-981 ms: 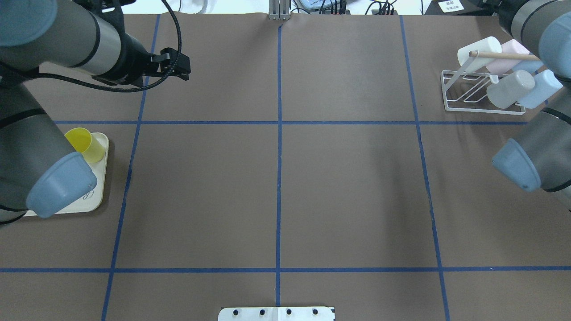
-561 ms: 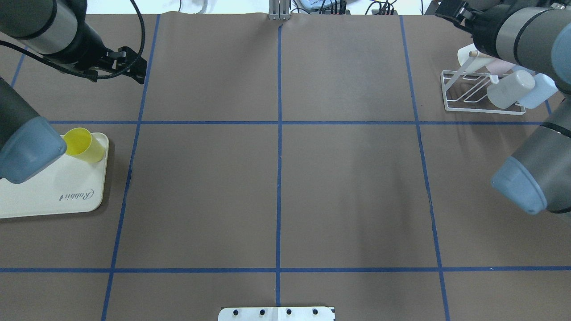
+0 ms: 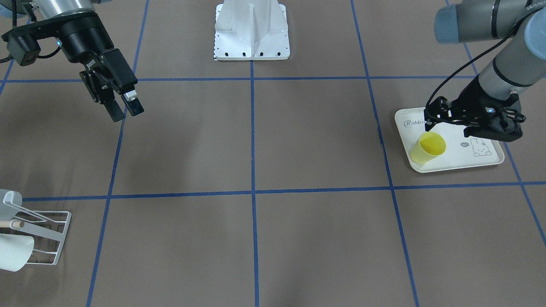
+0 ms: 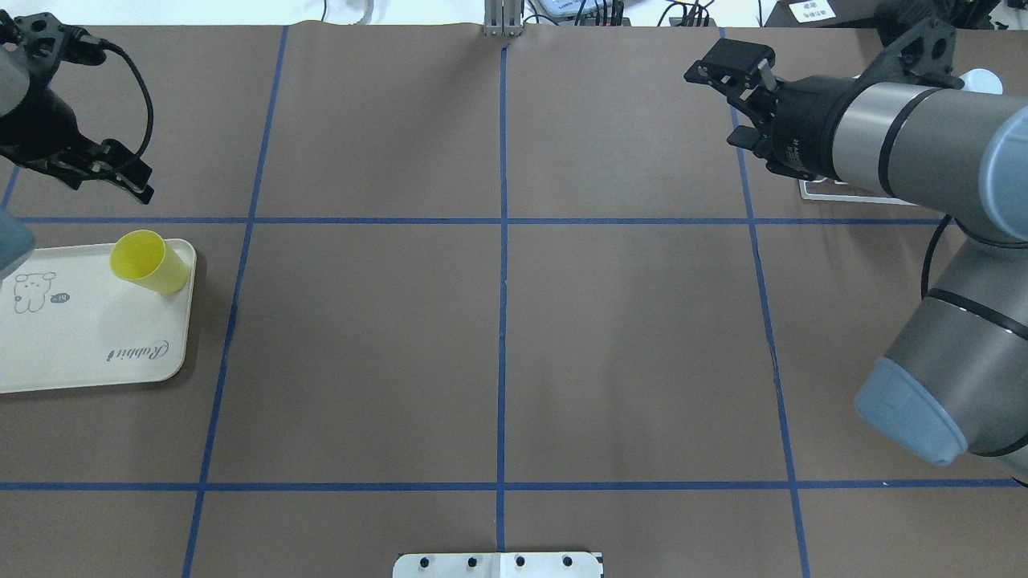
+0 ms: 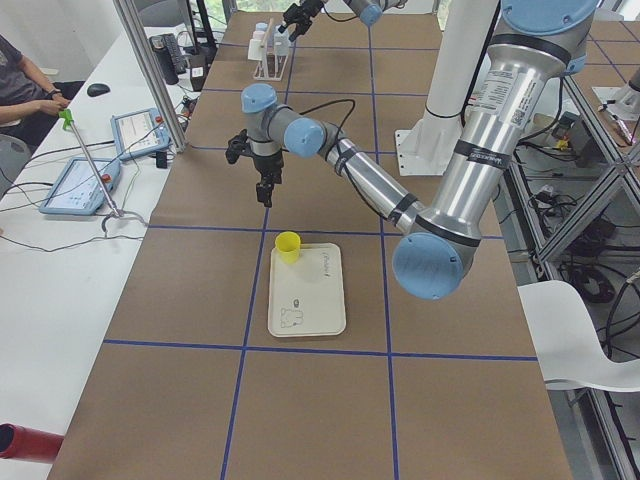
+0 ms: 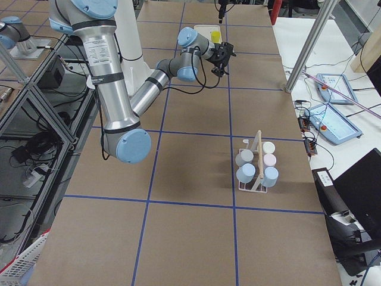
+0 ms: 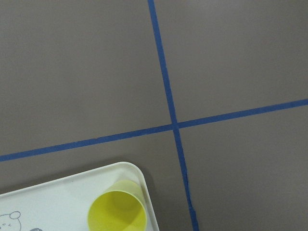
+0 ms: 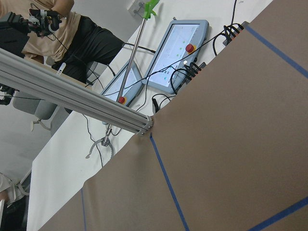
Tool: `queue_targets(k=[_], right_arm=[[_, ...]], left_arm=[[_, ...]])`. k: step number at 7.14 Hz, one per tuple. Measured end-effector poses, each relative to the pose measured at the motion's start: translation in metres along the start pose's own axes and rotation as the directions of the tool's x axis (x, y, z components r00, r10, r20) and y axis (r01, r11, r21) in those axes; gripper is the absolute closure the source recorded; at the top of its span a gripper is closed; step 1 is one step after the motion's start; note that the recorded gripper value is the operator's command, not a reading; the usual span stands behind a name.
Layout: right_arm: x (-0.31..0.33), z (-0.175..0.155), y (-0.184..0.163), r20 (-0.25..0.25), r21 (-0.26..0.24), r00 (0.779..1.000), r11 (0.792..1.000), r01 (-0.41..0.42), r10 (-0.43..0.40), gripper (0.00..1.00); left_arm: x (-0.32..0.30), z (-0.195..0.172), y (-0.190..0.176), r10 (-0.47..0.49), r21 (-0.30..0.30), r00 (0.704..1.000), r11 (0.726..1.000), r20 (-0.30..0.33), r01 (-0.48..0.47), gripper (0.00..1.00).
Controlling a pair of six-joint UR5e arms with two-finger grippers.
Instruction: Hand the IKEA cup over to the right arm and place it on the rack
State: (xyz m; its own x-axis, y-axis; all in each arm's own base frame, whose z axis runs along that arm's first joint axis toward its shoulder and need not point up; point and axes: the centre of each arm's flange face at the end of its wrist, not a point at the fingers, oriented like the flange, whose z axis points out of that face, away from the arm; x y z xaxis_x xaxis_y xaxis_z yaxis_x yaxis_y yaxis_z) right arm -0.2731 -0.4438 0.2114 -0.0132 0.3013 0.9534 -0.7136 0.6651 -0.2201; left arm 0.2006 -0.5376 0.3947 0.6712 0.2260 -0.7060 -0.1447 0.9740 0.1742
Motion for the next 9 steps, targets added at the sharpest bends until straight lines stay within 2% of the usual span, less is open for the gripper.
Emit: queue_targets(k=[2, 4, 6, 9], right_arm=[[0.002, 0.004, 0.009, 0.010, -0.019, 1.000, 1.000, -0.007, 0.007, 0.00], [0.005, 0.009, 0.013, 0.028, -0.029, 1.000, 1.000, -0.007, 0.008, 0.00], [0.006, 0.011, 0.015, 0.030, -0.035, 1.000, 0.999, -0.006, 0.007, 0.00], [0.006, 0.012, 0.015, 0.029, -0.039, 1.000, 0.999, -0.003, 0.005, 0.00]], left_arm=[[-0.035, 0.039, 0.011, 0.011, -0.015, 0.999, 1.000, -0.032, -0.012, 0.00], [-0.054, 0.064, 0.012, -0.009, -0.048, 1.000, 0.999, -0.021, 0.008, 0.00], [-0.064, 0.078, 0.012, -0.027, -0.071, 1.000, 0.997, -0.010, 0.026, 0.02], [-0.065, 0.085, 0.014, -0.038, -0.084, 0.999, 0.996, -0.005, 0.037, 0.13]])
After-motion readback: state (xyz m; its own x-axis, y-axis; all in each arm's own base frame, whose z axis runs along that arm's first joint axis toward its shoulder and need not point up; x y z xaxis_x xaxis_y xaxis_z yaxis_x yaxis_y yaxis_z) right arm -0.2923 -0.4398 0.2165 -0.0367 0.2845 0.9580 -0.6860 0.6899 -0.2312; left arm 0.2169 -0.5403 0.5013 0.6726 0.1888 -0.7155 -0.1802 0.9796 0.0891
